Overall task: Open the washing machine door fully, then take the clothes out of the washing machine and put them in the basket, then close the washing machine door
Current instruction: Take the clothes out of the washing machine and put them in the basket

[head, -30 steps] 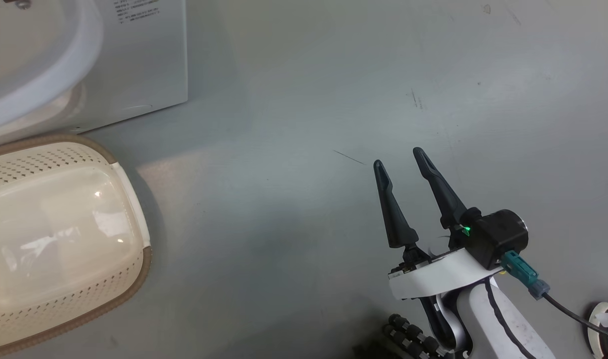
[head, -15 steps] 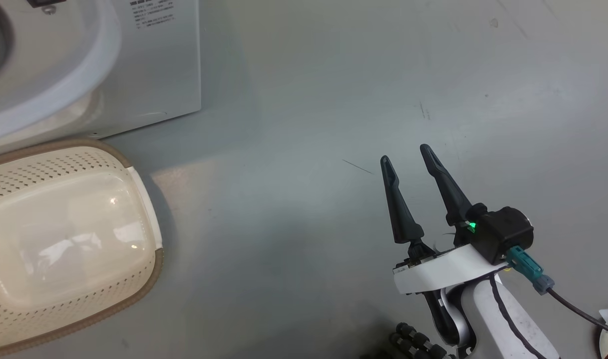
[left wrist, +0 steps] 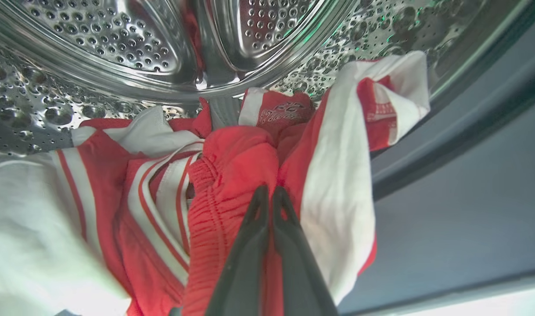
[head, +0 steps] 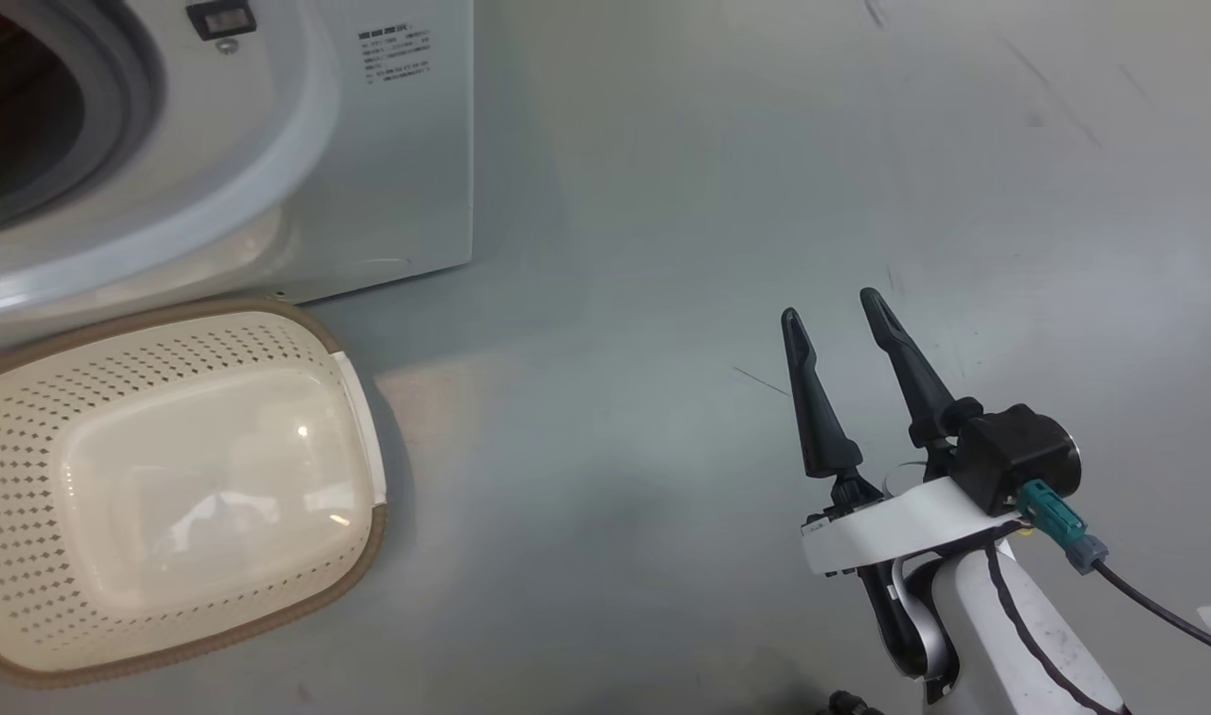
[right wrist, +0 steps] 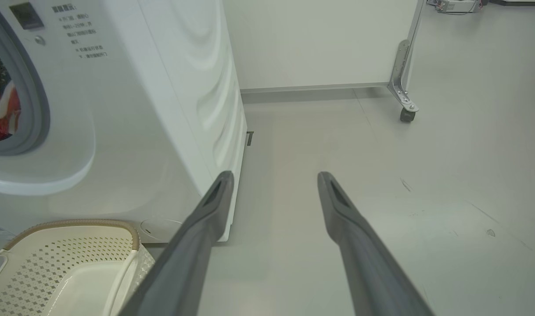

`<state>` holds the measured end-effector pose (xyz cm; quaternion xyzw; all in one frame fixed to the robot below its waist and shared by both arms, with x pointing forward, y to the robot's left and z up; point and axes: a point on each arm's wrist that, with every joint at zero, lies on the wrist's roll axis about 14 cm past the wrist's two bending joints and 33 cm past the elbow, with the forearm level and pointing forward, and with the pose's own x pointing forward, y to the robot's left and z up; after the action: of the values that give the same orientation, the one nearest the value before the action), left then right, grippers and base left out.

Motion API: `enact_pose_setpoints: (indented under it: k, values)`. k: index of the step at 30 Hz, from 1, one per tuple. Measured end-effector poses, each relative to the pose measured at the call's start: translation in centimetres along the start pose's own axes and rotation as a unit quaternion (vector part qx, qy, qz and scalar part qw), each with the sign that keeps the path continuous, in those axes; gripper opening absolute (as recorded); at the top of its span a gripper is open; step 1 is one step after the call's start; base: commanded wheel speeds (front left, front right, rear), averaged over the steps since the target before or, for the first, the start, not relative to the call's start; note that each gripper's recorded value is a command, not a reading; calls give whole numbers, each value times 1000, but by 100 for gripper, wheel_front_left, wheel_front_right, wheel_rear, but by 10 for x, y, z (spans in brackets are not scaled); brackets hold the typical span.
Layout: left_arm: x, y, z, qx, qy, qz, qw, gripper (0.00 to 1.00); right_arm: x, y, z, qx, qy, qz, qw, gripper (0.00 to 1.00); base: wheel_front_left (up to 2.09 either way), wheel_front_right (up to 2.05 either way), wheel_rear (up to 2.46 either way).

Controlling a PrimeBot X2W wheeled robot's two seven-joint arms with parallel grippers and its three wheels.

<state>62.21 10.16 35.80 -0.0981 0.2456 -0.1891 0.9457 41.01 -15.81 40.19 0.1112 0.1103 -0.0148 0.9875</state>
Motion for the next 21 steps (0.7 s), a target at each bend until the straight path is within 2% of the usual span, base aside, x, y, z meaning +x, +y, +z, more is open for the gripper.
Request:
enact_pose_setpoints:
  k: [8, 21]
  values:
    - [-33, -3, 16, 0, -46, 5, 999, 0, -2, 9, 10, 0, -15, 17, 1000, 100, 0, 0, 0]
    - [-105, 3, 15, -3, -106, 31, 994, 0, -18, 24, 21, -1, -28, 55, 998, 100, 0, 0, 0]
